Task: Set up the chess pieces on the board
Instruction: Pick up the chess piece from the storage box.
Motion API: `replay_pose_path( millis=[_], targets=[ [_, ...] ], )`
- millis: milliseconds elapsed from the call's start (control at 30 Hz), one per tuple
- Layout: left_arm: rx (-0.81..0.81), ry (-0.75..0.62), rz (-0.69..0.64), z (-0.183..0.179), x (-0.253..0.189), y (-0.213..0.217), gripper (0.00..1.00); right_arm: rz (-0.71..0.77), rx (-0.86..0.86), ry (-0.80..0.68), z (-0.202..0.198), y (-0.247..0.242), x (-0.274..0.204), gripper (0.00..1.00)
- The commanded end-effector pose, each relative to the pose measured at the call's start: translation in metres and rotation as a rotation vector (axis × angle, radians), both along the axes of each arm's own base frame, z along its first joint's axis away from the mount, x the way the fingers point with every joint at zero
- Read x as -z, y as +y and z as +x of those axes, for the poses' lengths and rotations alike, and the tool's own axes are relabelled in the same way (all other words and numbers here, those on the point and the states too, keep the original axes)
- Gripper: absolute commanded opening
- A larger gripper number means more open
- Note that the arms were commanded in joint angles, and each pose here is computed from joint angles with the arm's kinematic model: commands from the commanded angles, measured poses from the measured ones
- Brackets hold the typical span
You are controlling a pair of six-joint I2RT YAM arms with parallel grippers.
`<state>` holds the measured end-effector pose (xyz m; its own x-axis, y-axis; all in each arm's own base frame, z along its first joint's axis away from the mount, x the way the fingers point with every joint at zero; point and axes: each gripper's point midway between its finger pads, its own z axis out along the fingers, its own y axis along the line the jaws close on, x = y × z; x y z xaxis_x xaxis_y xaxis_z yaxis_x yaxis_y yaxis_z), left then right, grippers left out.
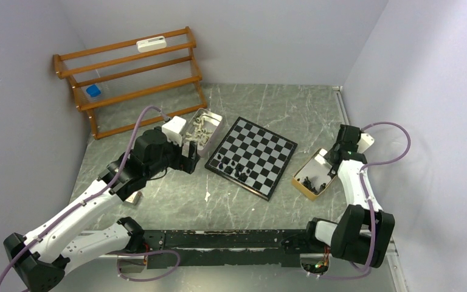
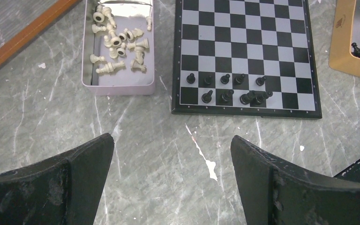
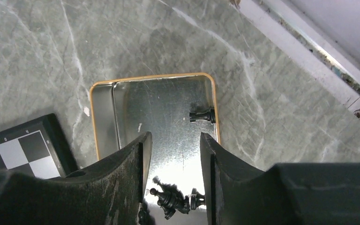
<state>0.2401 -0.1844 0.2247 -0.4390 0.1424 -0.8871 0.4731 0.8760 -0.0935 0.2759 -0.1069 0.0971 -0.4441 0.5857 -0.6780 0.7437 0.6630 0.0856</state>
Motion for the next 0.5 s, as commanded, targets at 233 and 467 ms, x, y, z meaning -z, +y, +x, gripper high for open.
replay_pose_path(
  millis=[233, 467],
  targets=[
    [0.033, -0.018, -0.002, 0.001, -0.001, -0.006, 1.00, 0.159, 0.037, 0.133, -0.008, 0.003, 0.029, 0.36],
    [0.020, -0.033, 0.027, -0.002, -0.002, -0.006, 1.00, 0.109, -0.067, 0.161, 0.006, -0.007, 0.028, 0.30]
  ],
)
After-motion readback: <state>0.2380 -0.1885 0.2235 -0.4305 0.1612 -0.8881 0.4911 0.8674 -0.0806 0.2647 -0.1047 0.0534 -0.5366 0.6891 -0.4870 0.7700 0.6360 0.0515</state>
